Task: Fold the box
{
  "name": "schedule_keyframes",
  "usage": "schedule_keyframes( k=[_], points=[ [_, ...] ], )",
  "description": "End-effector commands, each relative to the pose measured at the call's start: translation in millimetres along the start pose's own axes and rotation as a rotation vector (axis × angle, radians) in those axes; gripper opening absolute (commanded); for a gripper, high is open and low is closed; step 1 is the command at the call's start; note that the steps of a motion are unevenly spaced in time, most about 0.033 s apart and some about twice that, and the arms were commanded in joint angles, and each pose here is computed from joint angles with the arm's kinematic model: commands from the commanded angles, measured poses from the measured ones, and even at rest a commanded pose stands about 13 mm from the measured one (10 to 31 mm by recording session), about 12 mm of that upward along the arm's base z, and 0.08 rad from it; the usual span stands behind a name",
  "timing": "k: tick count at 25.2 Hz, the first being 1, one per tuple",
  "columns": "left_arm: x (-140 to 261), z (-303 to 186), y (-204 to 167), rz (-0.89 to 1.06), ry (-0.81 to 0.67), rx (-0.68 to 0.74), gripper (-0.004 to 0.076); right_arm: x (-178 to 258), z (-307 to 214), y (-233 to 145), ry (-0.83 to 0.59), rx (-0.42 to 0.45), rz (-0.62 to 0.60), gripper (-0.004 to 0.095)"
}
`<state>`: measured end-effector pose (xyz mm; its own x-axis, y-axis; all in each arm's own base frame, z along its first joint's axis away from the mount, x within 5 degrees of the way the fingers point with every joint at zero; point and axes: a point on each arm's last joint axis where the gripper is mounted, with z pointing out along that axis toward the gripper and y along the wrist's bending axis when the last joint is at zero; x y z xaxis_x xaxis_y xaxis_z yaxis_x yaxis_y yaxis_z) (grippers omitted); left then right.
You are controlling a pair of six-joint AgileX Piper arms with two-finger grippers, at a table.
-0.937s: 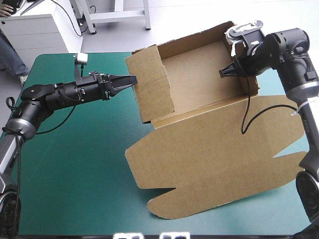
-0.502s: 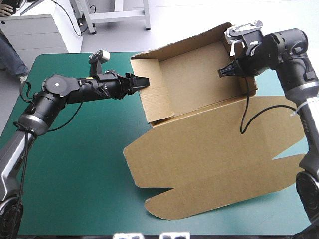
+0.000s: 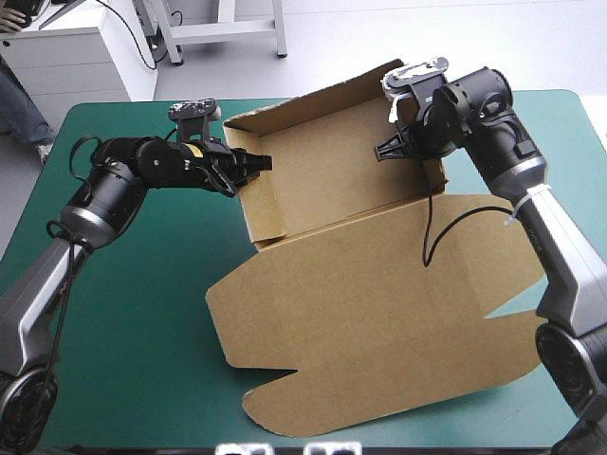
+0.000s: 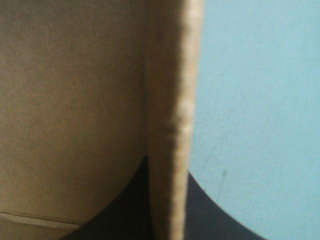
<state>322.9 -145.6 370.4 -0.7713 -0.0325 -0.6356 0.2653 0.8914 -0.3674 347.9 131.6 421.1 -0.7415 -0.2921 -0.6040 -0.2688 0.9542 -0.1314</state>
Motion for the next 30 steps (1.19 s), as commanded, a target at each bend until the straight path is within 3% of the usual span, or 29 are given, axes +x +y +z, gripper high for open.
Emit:
schedule_keyframes(
  k=[1, 3, 5, 11, 18, 23, 30],
  points=[
    [-10.0, -4.2, -18.2, -0.014, -0.037, -0.020, 0.0135, -6.5, -24.3, 15.9, -0.097, -0.079, 0.020, -0.0012],
    [-12.0, 5.0, -17.8, -0.011, 0.007, -0.055, 0.0099, -7.1, -17.8, 20.7, -0.082, -0.090, 0.028, -0.0012],
    [-14.9, 20.4, -16.2, 0.010, 0.072, -0.095, -0.0011, -6.0, -3.3, 24.4, -0.034, -0.086, 0.023, -0.0012],
    [-16.1, 61.0, -7.2, 0.019, 0.139, -0.141, -0.0008, -1.0, 63.8, 27.8, 0.128, -0.042, -0.010, -0.0014],
    [-4.2, 101.8, 6.1, 0.018, 0.224, -0.183, -0.0008, 12.6, 135.9, 12.0, 0.286, -0.097, 0.012, -0.0014],
    [11.2, 136.9, 17.2, -0.003, 0.314, -0.204, -0.0008, 22.7, 168.7, -1.9, 0.355, -0.077, -0.003, -0.0014],
    [20.3, 153.3, 22.8, -0.042, 0.361, -0.218, -0.0008, 23.9, 179.3, -13.4, 0.346, -0.057, -0.001, -0.0014]
  ],
)
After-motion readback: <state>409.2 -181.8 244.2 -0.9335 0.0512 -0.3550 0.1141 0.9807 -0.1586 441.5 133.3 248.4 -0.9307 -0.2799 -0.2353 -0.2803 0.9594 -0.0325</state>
